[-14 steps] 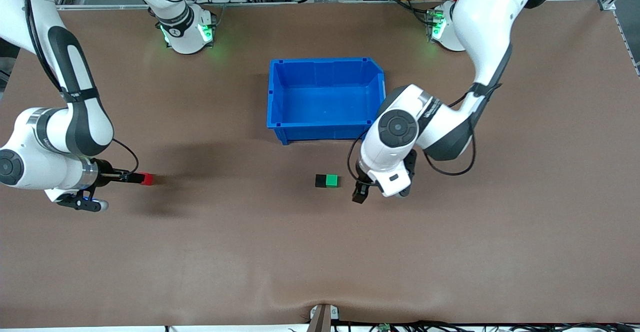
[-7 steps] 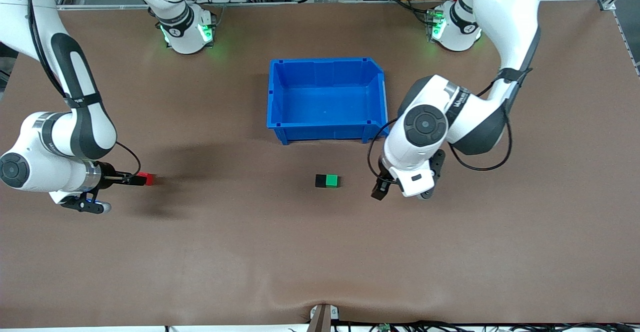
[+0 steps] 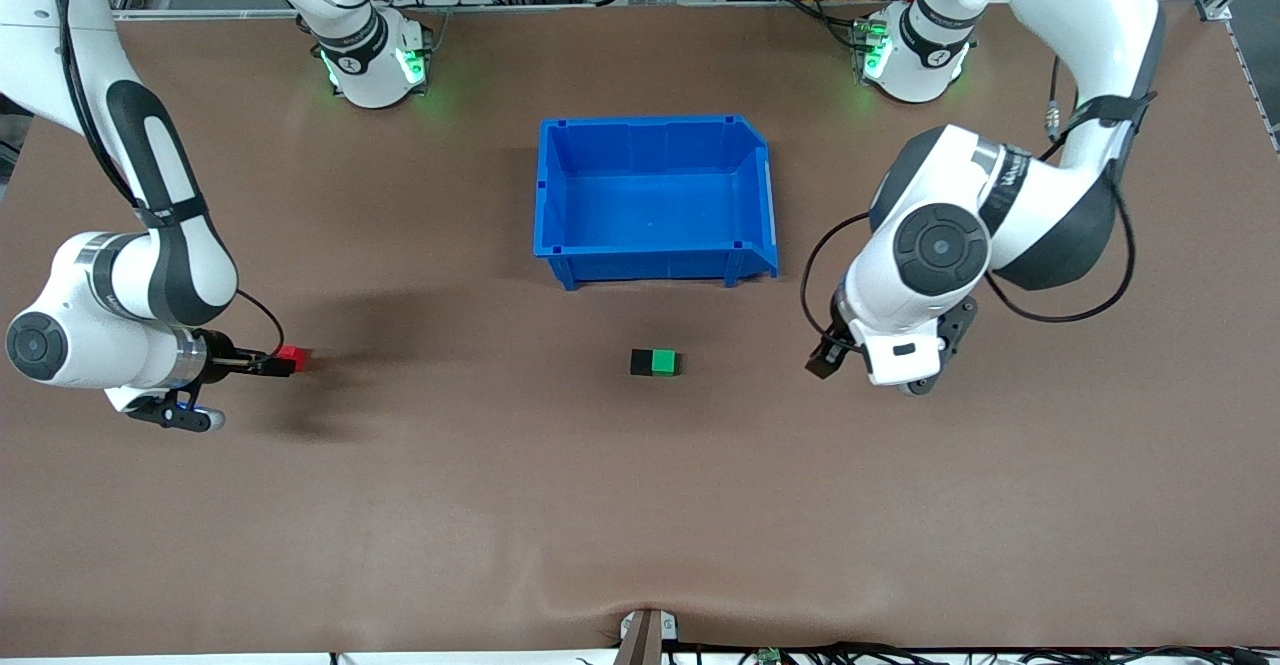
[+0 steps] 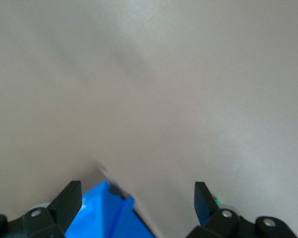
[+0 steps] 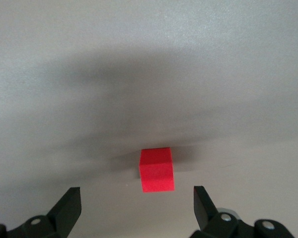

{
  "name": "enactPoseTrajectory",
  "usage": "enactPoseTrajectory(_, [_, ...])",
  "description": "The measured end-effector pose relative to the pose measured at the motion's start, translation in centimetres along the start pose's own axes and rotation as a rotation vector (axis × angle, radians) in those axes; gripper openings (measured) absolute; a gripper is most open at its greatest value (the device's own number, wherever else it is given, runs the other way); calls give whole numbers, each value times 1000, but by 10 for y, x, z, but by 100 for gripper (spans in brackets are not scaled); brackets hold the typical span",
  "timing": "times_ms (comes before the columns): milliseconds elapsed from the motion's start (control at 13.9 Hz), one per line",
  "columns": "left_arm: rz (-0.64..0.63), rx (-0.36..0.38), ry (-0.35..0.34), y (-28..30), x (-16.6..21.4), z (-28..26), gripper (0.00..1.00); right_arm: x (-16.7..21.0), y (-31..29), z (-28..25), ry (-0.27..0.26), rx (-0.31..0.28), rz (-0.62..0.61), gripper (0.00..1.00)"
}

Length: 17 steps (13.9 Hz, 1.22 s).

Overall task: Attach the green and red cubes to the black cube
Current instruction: 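Open the left gripper and withdraw it while the right gripper lowers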

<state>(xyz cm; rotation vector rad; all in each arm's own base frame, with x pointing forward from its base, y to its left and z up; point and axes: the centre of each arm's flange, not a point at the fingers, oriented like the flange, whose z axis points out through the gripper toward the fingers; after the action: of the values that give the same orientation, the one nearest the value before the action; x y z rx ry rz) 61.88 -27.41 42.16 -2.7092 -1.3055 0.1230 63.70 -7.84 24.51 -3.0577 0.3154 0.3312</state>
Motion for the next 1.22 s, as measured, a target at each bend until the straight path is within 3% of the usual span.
enactPoseTrajectory(287, [99, 48, 5, -30, 15, 8, 100, 4, 0, 9, 14, 3, 0, 100])
enactPoseTrajectory(574, [253, 68, -8, -60, 55, 11, 100, 8, 2, 23, 13, 6, 3, 100])
enactPoseTrajectory(933, [496, 23, 30, -82, 64, -31, 100, 9, 4, 32, 5, 7, 7, 98])
enactPoseTrajectory(1005, [527, 14, 43, -86, 62, -40, 100, 9, 4, 33, 3, 7, 7, 91])
enactPoseTrajectory(1221, [581, -11, 81, -99, 63, -66, 100, 9, 5, 41, -7, 8, 8, 88])
